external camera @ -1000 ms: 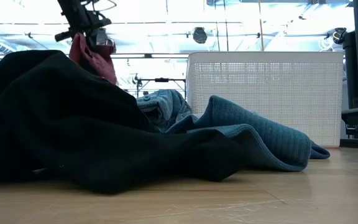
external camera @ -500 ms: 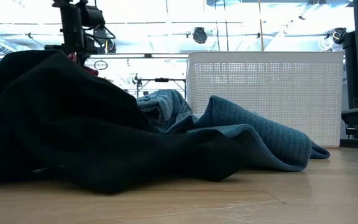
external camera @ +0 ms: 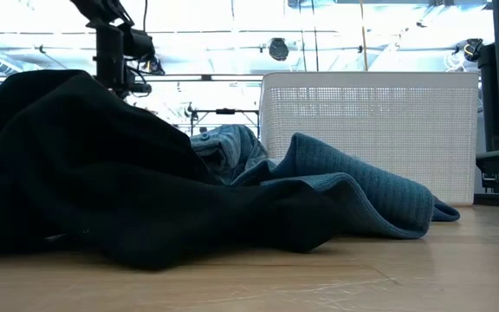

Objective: Pick & Place Cloths
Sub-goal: Put the red undergarment into the gold wire basket, then put the black undergarment into the gold wire basket

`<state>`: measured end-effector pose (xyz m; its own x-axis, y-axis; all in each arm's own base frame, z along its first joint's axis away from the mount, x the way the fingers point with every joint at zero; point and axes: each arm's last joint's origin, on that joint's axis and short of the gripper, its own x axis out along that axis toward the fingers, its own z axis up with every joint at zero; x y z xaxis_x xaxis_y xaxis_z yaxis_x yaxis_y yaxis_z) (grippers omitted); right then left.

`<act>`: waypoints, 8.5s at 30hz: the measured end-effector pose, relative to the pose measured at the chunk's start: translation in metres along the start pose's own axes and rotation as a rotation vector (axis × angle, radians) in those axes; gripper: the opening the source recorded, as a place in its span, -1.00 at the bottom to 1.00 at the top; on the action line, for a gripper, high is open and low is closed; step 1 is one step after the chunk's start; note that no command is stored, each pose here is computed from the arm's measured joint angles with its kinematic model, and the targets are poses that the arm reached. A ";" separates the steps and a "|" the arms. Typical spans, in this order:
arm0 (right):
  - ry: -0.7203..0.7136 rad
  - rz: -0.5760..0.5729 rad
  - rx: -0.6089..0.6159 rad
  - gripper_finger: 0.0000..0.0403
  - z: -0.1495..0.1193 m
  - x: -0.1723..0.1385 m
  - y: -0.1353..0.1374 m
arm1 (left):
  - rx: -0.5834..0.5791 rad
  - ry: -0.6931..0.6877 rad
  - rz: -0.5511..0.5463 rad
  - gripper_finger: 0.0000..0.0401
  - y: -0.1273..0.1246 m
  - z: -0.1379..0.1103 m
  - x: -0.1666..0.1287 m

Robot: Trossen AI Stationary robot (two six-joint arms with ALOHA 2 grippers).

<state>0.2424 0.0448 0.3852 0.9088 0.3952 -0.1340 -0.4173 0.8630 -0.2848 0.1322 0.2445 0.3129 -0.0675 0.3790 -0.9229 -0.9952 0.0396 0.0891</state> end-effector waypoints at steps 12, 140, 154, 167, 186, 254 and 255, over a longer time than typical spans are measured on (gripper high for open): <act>0.000 0.000 0.028 -1.00 0.000 0.000 0.000 | -0.030 0.161 -0.031 -0.89 0.005 0.006 0.028; -0.147 -0.020 0.025 -1.00 0.035 -0.117 0.023 | 0.972 -0.166 -1.135 -0.97 -0.165 -0.323 -0.187; -0.147 -0.020 0.025 -1.00 0.035 -0.118 0.023 | 0.956 0.290 -0.865 -0.95 -0.182 -0.383 -0.142; -0.147 -0.018 0.042 -1.00 0.035 -0.118 0.023 | 0.857 0.322 -0.723 -0.93 -0.180 -0.410 -0.129; -0.019 -0.090 0.085 -1.00 0.023 -0.134 0.028 | 0.853 0.245 -0.684 0.12 -0.181 -0.432 -0.120; -0.249 -0.172 0.310 -1.00 -0.095 -0.126 0.064 | 0.757 0.293 -0.642 -0.94 -0.188 -0.428 -0.054; -0.250 -0.173 0.308 -1.00 -0.095 -0.126 0.064 | 0.747 0.295 -0.662 -0.96 -0.187 -0.424 -0.059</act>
<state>0.1009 0.0205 0.2933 0.9539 0.2678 0.1354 -0.2727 0.9619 0.0190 0.2923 -0.1777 0.1918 0.3619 -0.1646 -0.9176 -0.5488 0.7580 -0.3525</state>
